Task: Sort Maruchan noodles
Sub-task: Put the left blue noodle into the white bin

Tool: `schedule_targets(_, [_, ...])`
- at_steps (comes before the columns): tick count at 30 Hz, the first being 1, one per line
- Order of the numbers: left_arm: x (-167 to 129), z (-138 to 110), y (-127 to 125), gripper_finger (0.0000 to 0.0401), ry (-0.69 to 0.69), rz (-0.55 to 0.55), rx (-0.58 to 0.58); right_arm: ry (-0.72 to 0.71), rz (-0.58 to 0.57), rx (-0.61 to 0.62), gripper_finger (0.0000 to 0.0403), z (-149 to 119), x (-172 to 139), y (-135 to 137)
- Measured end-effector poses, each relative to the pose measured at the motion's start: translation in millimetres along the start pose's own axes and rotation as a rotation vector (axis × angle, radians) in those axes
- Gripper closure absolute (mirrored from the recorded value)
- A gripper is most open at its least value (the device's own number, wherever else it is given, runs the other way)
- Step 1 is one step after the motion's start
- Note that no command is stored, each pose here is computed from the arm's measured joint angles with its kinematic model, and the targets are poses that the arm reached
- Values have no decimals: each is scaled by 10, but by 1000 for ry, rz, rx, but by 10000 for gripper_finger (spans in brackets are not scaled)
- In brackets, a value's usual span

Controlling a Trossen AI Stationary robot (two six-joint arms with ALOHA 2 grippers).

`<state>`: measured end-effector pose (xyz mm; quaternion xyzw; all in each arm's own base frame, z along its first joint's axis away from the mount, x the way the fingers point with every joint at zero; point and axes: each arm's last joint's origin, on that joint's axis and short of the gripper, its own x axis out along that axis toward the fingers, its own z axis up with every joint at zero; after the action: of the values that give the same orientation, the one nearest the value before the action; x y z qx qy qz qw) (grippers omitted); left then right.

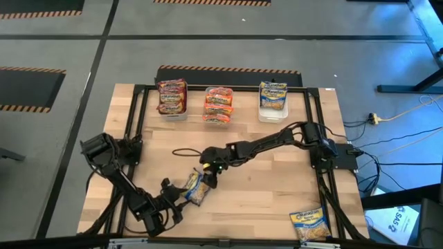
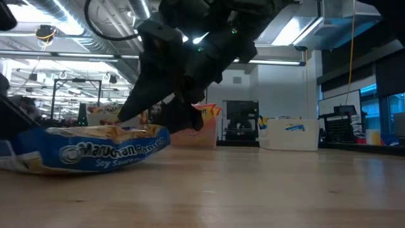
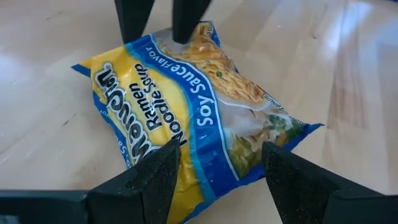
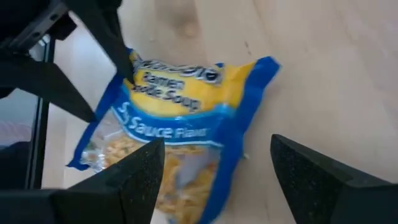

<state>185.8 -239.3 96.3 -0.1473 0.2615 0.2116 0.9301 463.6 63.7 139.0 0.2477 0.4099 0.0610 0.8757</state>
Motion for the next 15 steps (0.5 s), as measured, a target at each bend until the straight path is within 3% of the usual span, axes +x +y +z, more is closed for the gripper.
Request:
schedule_targets(8, [-25, -93, -1, 177, -24, -9, 26, 2, 43, 107, 126, 51, -19, -56])
schedule_targets(15, [51, -199, -17, 177, -85, -6, 35, 61, 82, 170, 126, -57, 159, -142])
